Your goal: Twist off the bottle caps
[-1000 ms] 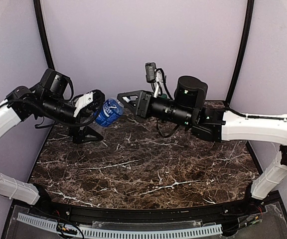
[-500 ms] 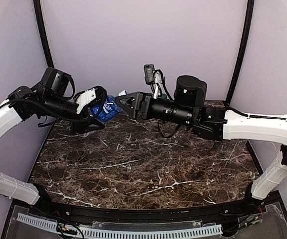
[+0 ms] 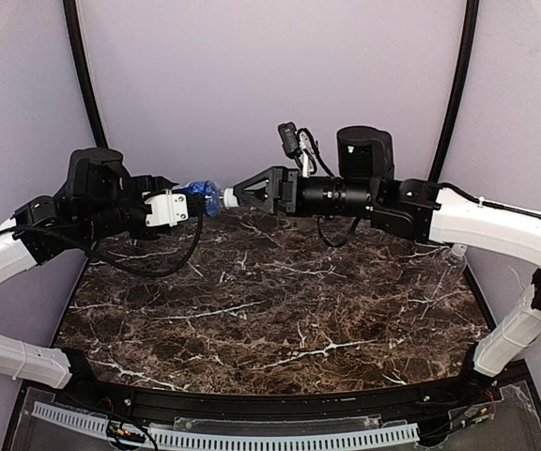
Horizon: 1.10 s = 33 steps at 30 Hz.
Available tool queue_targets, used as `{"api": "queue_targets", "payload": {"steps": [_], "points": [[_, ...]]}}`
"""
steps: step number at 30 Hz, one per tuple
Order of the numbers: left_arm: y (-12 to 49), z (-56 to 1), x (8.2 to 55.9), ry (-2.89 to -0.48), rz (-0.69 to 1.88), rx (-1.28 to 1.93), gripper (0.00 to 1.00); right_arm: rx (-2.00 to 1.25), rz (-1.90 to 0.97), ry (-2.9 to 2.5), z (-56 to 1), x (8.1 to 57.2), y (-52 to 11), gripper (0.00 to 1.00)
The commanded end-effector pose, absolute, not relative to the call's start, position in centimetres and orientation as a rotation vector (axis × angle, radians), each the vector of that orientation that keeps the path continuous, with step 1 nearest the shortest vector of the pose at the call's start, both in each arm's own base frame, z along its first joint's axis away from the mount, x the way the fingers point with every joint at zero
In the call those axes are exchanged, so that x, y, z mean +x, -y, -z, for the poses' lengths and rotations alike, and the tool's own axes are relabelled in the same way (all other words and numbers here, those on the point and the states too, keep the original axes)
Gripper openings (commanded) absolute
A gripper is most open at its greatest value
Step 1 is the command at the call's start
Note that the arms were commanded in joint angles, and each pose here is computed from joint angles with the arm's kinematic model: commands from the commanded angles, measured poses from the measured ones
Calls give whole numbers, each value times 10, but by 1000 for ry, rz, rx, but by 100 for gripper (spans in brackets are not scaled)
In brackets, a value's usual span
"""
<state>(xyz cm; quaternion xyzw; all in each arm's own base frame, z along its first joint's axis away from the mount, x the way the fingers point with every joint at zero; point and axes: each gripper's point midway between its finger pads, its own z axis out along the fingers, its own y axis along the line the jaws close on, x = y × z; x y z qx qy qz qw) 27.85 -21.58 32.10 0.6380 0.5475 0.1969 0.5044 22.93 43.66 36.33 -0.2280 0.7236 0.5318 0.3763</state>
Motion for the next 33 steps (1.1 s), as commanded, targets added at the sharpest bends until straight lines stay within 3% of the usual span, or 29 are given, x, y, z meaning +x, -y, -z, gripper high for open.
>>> {"api": "queue_targets", "payload": {"steps": [1,8,18,22,25,33], "points": [[208,-348,286,-1210,-648,1479,45,-668,-1503,-1863,-365,219,-456,76],[210,-338,287,-1227,-645,1492,44,-689,-1565,-1810,-371,216,-464,46],[210,-334,286,-1226,-647,1501,43,-668,-1558,-1796,-374,223,-465,43],[211,-333,285,-1224,-644,1505,42,-627,-1547,-1818,-370,231,-462,52],[210,-334,285,-1225,-643,1500,42,-609,-1535,-1822,-369,236,-459,53],[211,-332,285,-1225,-640,1506,42,-625,-1552,-1826,-367,236,-464,46]]}}
